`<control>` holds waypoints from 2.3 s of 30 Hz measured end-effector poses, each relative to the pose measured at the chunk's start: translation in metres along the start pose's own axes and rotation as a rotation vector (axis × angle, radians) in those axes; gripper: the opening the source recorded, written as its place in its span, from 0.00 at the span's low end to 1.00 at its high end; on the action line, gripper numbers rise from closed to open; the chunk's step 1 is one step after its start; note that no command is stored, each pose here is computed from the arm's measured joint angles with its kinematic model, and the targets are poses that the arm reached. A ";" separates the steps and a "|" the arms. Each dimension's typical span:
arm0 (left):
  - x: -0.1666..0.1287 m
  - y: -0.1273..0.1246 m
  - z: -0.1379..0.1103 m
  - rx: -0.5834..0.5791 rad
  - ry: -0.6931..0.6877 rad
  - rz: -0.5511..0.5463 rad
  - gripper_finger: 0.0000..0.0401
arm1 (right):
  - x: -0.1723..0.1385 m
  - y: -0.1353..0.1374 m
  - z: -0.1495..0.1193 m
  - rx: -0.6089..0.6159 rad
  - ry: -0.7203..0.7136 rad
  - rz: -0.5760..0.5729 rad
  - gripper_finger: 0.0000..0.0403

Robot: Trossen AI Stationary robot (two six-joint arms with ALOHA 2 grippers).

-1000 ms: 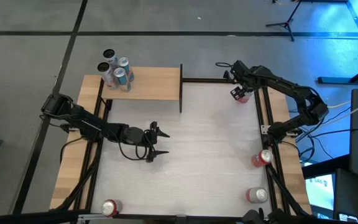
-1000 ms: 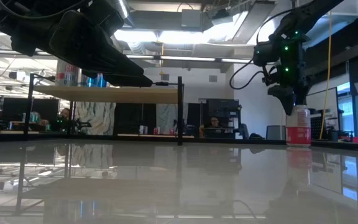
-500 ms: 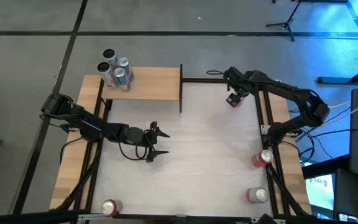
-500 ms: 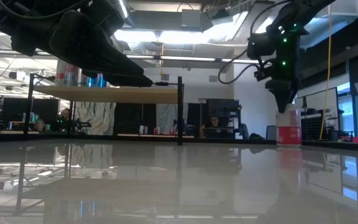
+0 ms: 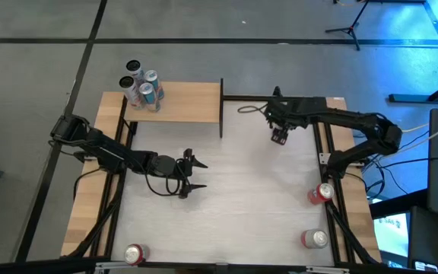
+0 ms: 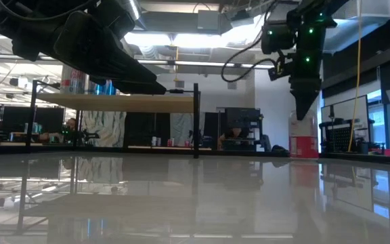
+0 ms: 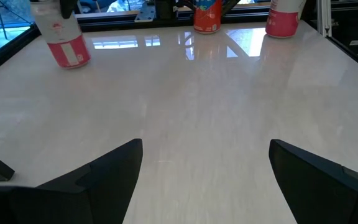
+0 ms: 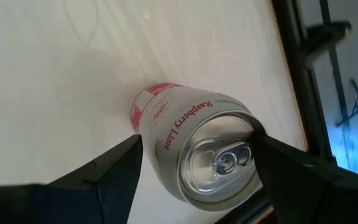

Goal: Place canned beverage on shelf
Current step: Put the top pink white soda can on the shelf

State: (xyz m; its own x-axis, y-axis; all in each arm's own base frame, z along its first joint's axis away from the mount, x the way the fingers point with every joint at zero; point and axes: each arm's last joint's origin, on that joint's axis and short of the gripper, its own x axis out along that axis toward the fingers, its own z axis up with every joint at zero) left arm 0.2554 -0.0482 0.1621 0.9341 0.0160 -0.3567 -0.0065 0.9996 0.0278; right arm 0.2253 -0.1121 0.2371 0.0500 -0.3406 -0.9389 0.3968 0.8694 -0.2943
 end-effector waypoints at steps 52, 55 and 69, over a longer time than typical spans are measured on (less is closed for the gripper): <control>-0.002 -0.007 0.000 -0.006 -0.004 -0.028 0.85 | -0.067 0.140 -0.069 -0.020 -0.425 0.107 0.73; -0.002 -0.007 0.000 -0.007 -0.008 -0.021 0.85 | -0.056 0.142 -0.078 0.005 -0.457 0.115 0.73; -0.002 -0.007 0.002 -0.010 -0.023 -0.020 0.85 | -0.036 0.141 -0.079 0.044 -0.571 0.035 0.73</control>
State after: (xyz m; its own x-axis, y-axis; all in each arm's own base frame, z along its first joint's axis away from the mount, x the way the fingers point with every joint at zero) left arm 0.2546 -0.0552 0.1641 0.9420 -0.0043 -0.3355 0.0085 0.9999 0.0111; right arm 0.2070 0.0514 0.2156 0.5459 -0.4617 -0.6991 0.4228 0.8722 -0.2459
